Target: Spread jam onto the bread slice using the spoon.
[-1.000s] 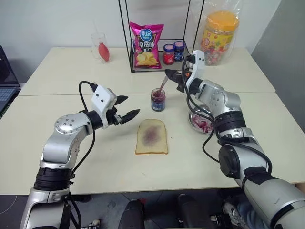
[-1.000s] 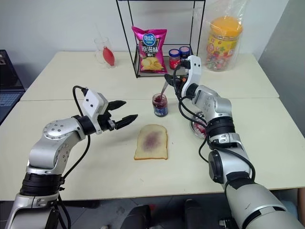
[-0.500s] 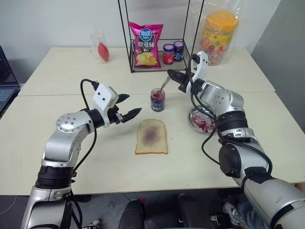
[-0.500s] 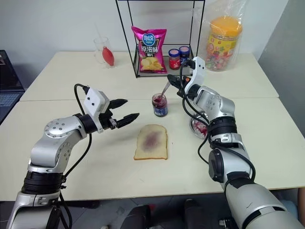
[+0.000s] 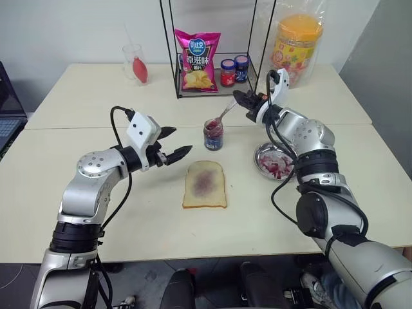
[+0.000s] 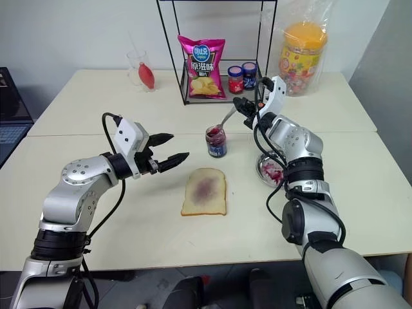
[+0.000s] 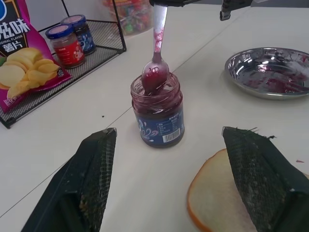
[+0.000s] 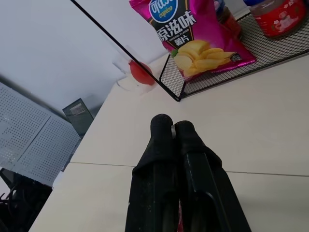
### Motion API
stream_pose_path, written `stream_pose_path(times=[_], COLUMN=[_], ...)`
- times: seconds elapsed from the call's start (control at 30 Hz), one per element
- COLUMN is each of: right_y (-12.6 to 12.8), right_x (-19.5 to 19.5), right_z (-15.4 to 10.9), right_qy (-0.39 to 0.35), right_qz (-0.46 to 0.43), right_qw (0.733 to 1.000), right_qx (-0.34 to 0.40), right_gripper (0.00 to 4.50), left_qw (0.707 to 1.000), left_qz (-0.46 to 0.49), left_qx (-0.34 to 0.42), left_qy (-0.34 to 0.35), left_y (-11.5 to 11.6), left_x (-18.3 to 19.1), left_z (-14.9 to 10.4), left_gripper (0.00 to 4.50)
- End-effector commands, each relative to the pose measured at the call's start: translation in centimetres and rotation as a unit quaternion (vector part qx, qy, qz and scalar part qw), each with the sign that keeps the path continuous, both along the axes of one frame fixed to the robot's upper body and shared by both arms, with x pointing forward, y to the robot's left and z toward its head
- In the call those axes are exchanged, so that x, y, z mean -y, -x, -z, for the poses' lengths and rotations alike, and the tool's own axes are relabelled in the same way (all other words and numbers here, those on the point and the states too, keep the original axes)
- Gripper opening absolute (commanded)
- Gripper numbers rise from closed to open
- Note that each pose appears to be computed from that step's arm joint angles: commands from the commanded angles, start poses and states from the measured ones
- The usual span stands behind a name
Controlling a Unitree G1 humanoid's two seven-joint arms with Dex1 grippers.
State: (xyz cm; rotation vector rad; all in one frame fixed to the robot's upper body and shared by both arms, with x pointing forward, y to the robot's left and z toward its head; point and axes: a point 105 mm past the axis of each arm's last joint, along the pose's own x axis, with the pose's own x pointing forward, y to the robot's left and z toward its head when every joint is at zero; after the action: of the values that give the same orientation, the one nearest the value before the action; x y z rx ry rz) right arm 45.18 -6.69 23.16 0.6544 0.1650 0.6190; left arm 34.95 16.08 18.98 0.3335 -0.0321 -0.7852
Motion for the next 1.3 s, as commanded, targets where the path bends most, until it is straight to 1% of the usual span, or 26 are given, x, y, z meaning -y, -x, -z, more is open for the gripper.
stream_pose_path(times=[0.03, 0.47, 0.53, 0.67, 0.73, 0.83, 0.87, 0.97, 1.03, 1.1, 1.23, 1.3], right_y=[0.2, 0.0, 0.0, 0.9, 1.4, 3.0, 3.8, 5.5, 7.2, 8.8, 10.3, 11.5], right_x=[0.3, 1.1, 1.2, 0.7, 0.5, -0.2, -0.5, -1.1, -1.8, -2.5, -3.0, -4.1], right_z=[-2.4, -2.3, -2.7, -4.6, -5.2, -6.7, -7.2, -7.6, -7.1, -6.0, -4.5, -2.5], right_qy=[-0.031, -0.080, -0.091, -0.100, -0.101, -0.100, -0.101, -0.111, -0.108, -0.091, -0.076, -0.044], right_qz=[-0.001, 0.013, 0.014, -0.008, -0.018, -0.047, -0.060, -0.085, -0.112, -0.133, -0.143, -0.162], right_qw=[0.999, 0.997, 0.996, 0.995, 0.995, 0.993, 0.992, 0.989, 0.987, 0.986, 0.986, 0.985], right_qx=[0.022, -0.005, -0.003, 0.016, 0.023, 0.044, 0.049, 0.052, 0.050, 0.048, 0.042, 0.042], right_gripper=[0.04, 0.04, 0.04, 0.04, 0.04, 0.04, 0.04, 0.04, 0.04, 0.04, 0.04, 0.04], left_qw=[1.000, 1.000, 1.000, 0.999, 0.999, 0.999, 0.999, 0.999, 0.999, 0.998, 0.995, 0.995], left_qz=[0.008, 0.008, 0.008, 0.019, 0.018, 0.022, 0.027, 0.039, 0.042, 0.040, 0.046, 0.043], left_qx=[0.029, 0.030, 0.029, 0.026, 0.029, 0.031, 0.026, 0.007, -0.014, -0.034, -0.055, -0.067], left_qy=[-0.002, 0.002, 0.004, 0.004, 0.008, 0.017, 0.015, 0.006, -0.014, -0.035, -0.066, -0.065], left_y=[0.0, 0.1, 0.3, 1.0, 1.2, 2.1, 2.7, 4.3, 5.6, 6.9, 8.3, 9.2], left_x=[0.4, 0.3, 0.2, 0.1, -0.2, -0.7, -0.9, -1.6, -2.6, -3.5, -4.0, -4.0], left_z=[-1.3, -1.6, -1.6, -1.7, -2.1, -2.9, -2.9, -2.6, -1.7, -0.5, 1.2, 2.1], left_gripper=[3.66, 3.66, 3.66, 3.66, 3.66, 3.66, 3.66, 3.66, 3.66, 3.66, 3.66, 3.66])
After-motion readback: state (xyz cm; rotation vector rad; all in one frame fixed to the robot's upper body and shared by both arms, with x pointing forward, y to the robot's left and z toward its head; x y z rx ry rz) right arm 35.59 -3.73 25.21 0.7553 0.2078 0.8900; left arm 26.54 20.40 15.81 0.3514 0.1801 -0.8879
